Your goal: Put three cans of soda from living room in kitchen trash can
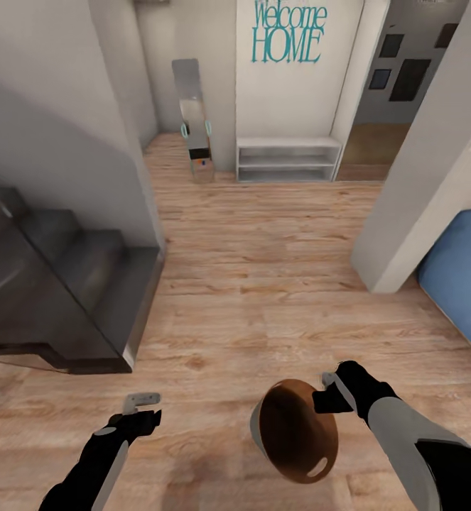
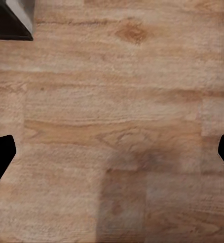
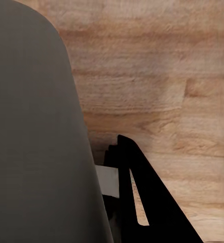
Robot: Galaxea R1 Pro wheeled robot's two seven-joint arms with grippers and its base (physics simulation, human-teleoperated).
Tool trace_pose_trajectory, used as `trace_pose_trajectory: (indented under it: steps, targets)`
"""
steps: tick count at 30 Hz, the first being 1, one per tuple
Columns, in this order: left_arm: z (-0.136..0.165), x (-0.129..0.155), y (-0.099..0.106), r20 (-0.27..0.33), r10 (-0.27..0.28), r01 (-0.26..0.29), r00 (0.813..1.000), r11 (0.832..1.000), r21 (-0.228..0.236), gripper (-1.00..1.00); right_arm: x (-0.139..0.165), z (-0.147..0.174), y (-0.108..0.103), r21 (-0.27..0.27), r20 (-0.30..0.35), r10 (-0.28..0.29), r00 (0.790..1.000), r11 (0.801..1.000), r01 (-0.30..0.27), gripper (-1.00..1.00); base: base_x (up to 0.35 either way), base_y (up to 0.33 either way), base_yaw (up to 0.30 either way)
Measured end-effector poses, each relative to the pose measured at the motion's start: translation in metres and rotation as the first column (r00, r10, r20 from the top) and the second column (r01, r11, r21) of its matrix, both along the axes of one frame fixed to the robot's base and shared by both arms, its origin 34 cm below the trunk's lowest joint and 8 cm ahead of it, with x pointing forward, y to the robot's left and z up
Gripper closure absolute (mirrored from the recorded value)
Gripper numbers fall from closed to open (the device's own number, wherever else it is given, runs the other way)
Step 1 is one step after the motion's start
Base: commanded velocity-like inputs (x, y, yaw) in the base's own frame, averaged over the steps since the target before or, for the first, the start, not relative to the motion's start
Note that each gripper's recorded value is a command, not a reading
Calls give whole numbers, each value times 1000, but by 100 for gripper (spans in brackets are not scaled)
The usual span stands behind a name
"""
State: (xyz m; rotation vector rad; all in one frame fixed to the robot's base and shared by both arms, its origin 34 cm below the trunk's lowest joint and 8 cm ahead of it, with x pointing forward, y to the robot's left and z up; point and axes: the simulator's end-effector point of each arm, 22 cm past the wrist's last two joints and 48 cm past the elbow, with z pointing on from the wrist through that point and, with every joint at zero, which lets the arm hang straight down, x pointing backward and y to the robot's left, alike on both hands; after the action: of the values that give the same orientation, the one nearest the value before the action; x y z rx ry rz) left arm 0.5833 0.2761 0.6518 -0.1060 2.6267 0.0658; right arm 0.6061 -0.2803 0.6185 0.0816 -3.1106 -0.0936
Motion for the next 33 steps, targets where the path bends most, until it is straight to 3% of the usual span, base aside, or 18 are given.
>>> trace_pose_trajectory:
  steps: [3, 4, 8, 12, 15, 20, 24, 33]
  targets:
    - [2, 1, -1, 4, 1, -1, 1000, 1000, -3, -100, 1, 2, -4, 4, 3, -14, 1000, 1000, 14, 100, 15, -18, -210]
    - [2, 1, 0, 5, 1, -1, 1000, 1000, -4, -100, -2, 2, -14, 16, -4, -56, 998, 998, 56, 100, 7, -8, -210]
    - [3, 2, 0, 7, 0, 0, 1000, 1000, -3, -100, -5, 5, -59, -86, -2, -1, 1000, 996, 1, 100, 3, -4, -210]
    - [4, 3, 0, 10, 0, 0, 1000, 1000, -3, -100, -5, 9, -62, -10, 3, -82, 997, 997, 82, 100, 19, 12, -208]
    - [5, 3, 0, 9, -1, 1, 1000, 1000, -3, -100, -7, 11, -82, -49, 2, -46, 999, 998, 46, 100, 63, 199, -207]
    - [6, 3, 0, 11, -2, 2, 1000, 1000, -2, -100, -5, 13, -76, -11, 8, -88, 996, 996, 88, 100, 18, 285, -112]
    - [6, 3, 0, 10, -4, 4, 1000, 1000, -2, -100, -7, 13, -81, -35, 5, -62, 998, 997, 62, 100, 3, 310, -21]
    - [6, 3, -2, 11, -8, 8, 1000, 1000, 0, -100, -8, 12, -78, -22, 2, -74, 997, 997, 74, 100, 9, 198, -4]
